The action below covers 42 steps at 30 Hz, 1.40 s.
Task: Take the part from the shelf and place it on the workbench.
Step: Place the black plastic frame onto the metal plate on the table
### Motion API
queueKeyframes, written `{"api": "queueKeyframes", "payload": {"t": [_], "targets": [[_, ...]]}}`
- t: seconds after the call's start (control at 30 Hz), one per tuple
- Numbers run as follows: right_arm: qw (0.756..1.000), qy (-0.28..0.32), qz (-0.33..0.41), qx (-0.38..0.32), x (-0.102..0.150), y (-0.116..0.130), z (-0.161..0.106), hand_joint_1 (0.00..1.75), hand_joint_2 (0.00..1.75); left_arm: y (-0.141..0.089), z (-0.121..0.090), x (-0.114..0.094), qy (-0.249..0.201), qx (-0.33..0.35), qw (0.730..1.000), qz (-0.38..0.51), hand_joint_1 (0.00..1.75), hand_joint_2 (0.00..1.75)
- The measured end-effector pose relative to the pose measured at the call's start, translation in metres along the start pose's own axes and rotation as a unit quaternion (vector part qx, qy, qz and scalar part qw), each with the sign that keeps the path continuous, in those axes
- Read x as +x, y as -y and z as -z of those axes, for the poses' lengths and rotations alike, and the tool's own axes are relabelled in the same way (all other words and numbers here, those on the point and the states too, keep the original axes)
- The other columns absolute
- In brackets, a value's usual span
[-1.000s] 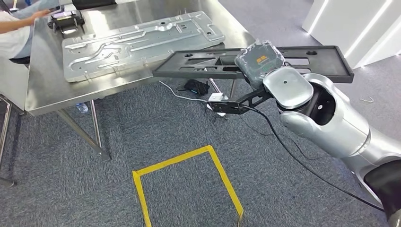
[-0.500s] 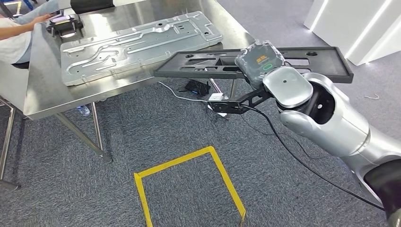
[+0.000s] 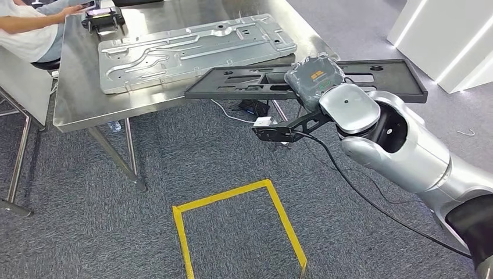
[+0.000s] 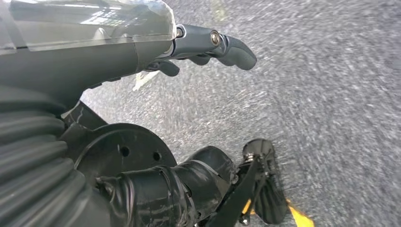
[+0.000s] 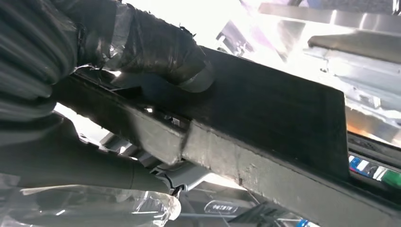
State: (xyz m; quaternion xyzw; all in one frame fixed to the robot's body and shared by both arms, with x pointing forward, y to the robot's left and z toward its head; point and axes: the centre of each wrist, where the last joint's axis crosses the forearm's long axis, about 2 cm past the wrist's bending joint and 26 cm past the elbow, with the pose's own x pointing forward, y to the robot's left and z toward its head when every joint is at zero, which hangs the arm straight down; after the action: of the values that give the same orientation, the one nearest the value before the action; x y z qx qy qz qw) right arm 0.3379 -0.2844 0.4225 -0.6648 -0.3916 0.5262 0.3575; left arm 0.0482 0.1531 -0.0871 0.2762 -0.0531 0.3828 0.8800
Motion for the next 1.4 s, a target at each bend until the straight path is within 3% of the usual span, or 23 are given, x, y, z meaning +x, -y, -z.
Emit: {"api": "queueKeyframes", "payload": {"t": [1.4], "targets": [[1.0, -0.004, -0.005, 0.013, -0.0013, -0.0086, 0.0022, 1.75, 1.75, -0.0036, 0.0036, 0.0003, 0.012, 0.007, 1.0, 0.002, 0.0, 1.75]]}}
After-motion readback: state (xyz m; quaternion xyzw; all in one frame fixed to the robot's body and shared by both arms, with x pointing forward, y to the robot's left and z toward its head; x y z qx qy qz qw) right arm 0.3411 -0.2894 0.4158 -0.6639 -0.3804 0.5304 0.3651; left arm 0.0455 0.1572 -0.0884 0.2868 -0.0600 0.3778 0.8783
